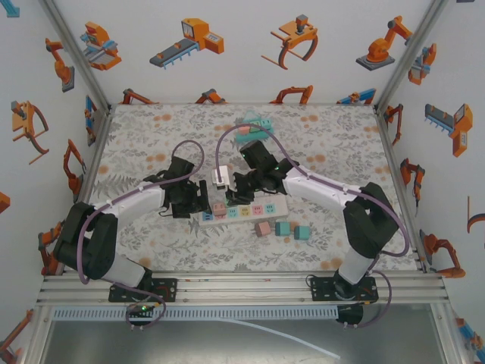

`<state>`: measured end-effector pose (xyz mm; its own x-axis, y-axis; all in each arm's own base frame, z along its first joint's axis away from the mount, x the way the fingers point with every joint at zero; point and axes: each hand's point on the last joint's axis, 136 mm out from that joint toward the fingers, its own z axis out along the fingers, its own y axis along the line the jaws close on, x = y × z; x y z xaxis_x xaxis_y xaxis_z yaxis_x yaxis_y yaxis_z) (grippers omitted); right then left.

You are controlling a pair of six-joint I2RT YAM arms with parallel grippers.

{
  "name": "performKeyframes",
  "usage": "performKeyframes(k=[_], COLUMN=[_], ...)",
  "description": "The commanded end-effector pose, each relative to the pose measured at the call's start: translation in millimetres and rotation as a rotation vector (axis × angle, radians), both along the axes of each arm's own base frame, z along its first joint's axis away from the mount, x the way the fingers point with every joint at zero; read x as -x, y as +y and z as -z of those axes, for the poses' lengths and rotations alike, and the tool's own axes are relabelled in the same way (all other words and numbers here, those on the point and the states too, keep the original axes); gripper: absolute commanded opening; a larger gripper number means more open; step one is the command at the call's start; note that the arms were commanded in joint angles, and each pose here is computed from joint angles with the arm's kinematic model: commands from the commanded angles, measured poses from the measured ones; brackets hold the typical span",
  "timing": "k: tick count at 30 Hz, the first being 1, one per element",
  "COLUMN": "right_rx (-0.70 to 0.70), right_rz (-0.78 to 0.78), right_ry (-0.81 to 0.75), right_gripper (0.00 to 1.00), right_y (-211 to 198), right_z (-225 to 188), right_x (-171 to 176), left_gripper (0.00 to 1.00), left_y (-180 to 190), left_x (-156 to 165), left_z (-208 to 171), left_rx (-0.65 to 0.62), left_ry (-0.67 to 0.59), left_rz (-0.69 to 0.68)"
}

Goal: Pull the plug off the socket

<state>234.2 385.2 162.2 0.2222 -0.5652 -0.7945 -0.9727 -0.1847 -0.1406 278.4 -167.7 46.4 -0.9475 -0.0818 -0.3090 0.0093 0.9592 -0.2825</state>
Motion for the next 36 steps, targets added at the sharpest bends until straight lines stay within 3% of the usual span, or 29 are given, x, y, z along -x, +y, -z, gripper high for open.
performKeyframes(k=[1,10,17,26,34,36], right_rx=[-0.067,-0.249,-0.455,-0.607,-0.664,-0.658], right_rz=[0.029,0.303,0.71,1.086,1.172,1.191], right_ry=[-0.009,0.086,0.234,0.557,0.847,0.902], right_gripper=[0.11,0.09,0.09,0.08,0.08,0.08], right_y=[2,-13,-58,-118,-131,-131], right_z=[-25,-74,-103,-100,-70,-59], right_x=[2,-5,-21,-15,2,6], left_gripper=[0.72,0.73,0.75,0.85,1.0,0.97], left_y=[26,13,7,4,-12,-15], left_x=[21,-1,0,35,83,91], left_z=[14,-46,-110,-172,-203,-203], left_rx=[-0.136,-0.051,0.044,0.134,0.172,0.149], left_ry=[0.056,-0.135,-0.343,-0.53,-0.665,-0.677], left_rz=[0.012,0.049,0.111,0.284,0.6,0.68])
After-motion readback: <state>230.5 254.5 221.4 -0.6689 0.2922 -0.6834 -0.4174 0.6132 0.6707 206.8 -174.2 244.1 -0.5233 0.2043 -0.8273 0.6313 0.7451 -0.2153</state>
